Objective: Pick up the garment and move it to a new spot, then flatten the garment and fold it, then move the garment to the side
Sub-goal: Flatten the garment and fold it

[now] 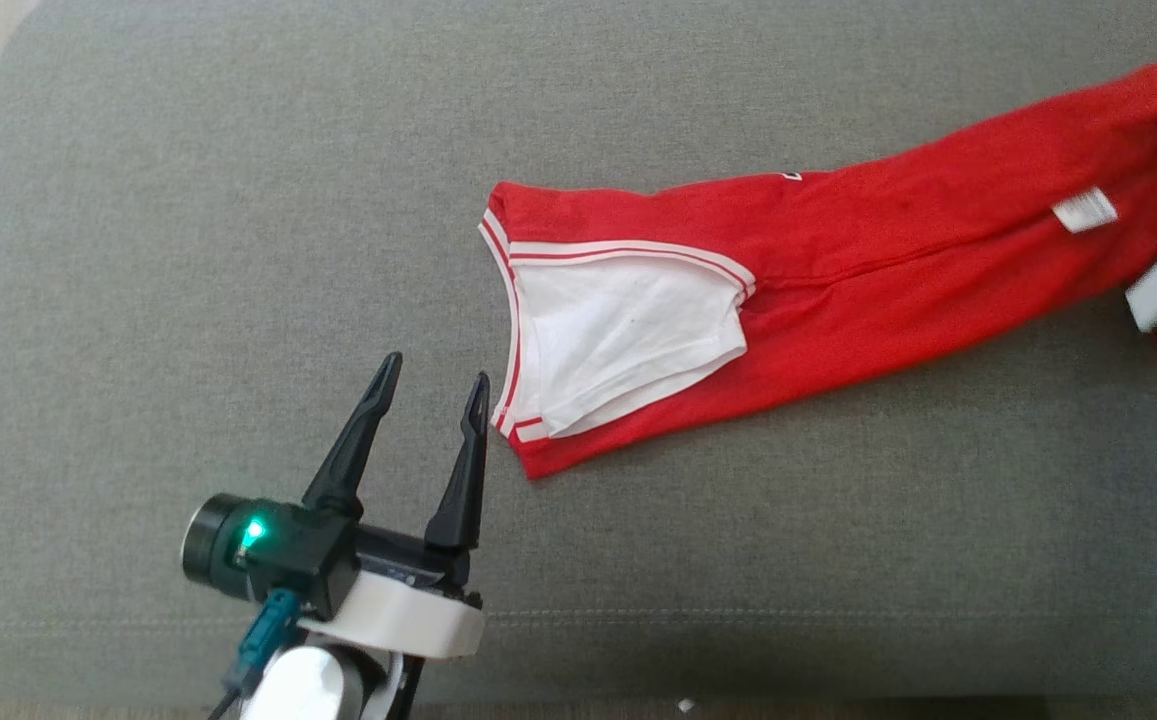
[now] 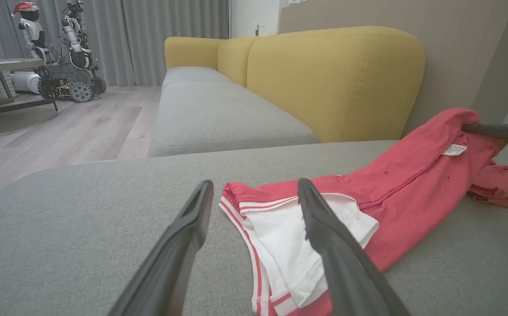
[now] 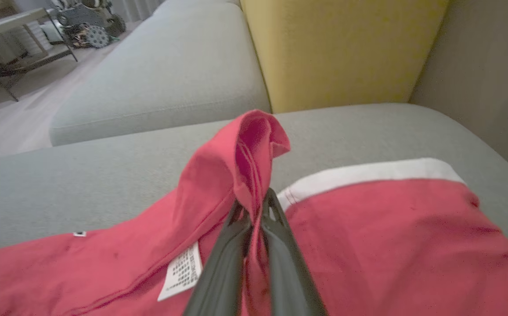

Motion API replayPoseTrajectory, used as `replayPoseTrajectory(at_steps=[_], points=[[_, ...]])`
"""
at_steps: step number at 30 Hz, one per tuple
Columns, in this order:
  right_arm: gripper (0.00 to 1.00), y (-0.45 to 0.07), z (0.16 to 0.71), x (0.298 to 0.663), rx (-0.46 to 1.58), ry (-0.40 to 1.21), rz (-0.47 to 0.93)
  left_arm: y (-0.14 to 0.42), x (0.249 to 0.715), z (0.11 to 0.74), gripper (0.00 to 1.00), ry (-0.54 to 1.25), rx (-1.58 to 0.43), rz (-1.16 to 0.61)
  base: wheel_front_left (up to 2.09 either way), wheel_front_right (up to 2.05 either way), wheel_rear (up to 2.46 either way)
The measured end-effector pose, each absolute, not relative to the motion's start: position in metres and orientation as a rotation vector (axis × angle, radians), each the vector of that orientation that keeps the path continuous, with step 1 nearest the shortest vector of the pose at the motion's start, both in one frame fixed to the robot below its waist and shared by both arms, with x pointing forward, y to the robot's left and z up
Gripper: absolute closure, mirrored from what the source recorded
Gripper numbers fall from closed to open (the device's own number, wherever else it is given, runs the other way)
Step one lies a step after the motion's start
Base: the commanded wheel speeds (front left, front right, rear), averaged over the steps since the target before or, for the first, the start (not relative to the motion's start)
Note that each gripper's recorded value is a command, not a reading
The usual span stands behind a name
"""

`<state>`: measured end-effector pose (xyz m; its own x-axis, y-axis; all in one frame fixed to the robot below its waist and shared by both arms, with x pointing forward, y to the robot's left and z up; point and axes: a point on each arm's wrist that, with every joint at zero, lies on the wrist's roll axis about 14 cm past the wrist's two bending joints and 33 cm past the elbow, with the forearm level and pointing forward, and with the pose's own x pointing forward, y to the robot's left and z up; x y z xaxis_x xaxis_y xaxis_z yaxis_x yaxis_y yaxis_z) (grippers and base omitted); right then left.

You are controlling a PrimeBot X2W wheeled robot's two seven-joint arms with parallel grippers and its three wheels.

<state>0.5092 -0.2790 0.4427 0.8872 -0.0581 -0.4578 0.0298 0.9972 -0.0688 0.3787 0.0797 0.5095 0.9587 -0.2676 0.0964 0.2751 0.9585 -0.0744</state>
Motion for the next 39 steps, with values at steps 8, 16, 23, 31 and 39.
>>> replayPoseTrajectory(at_steps=[8, 16, 23, 31, 39], points=[[1.00, -0.198, 0.480, 0.522, -0.043, 0.421, 0.176, 0.085, 0.378, 0.514, 0.00, -0.099, -0.088, -0.253, 0.00, 0.00, 0.00], [1.00, -0.114, 0.492, 0.501, -0.034, 0.416, 0.400, 0.098, 0.371, 0.522, 0.00, -0.118, -0.085, -0.212, 0.00, 0.00, 0.00], [1.00, -0.035, 0.482, 0.478, 0.010, 0.458, 0.579, 0.107, 0.365, 0.522, 0.00, -0.116, -0.087, -0.178, 0.00, 0.00, 0.00], [1.00, 0.024, 0.448, 0.452, 0.011, 0.576, 0.711, 0.120, 0.360, 0.519, 0.00, -0.101, -0.090, -0.133, 0.00, 0.00, 0.00], [0.98, 0.051, 0.417, 0.436, 0.019, 0.674, 0.764, 0.126, 0.361, 0.520, 0.00, -0.102, -0.091, -0.107, 0.00, 0.00, 0.00]])
